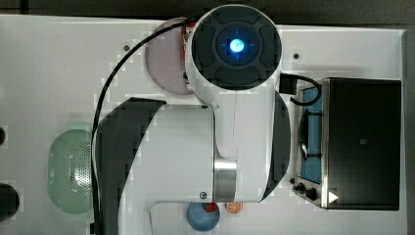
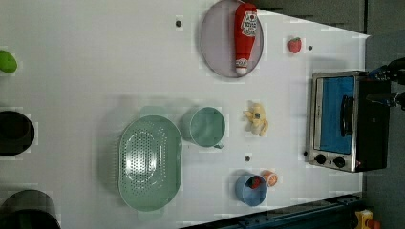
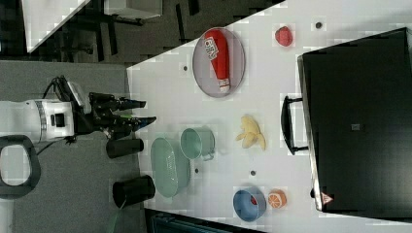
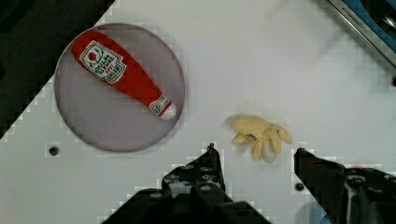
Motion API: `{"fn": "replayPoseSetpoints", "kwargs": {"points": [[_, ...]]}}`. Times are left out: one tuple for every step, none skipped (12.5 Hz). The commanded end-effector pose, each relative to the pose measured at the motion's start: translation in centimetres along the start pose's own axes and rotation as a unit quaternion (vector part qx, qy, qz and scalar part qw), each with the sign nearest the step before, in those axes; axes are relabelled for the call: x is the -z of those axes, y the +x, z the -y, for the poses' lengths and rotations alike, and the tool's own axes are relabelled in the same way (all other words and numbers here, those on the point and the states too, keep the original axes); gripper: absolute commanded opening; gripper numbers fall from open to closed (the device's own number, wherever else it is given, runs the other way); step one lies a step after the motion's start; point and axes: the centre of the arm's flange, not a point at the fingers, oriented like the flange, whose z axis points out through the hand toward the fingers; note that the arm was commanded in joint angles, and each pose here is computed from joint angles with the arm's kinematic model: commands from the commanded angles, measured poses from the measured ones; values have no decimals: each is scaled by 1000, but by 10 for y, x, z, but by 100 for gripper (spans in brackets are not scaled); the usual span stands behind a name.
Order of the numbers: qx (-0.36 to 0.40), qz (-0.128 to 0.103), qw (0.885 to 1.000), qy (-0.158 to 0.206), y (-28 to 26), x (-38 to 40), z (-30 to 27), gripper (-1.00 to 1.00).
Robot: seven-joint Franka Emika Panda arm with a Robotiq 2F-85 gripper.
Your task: Pick Banana and place it in mug.
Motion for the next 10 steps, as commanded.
{"fn": "replayPoseSetpoints", "kwargs": {"points": [[29,39,999,-18,-70,69,-128,56],[29,44,998,-23,-70,62,-127,93],[29,51,998,-31,-69,50,-125,100],[30,55,997,-36,-66,37,-122,100],[30,53,998,-35,-61,18,-115,100],[30,49,998,-31,-55,-2,-107,100],[31,46,998,-29,-50,-25,-100,100],[34,46,998,-30,-47,-48,-95,100],[45,47,997,-31,-45,-72,-90,100],[70,46,996,-30,-42,-100,-85,100]]}}
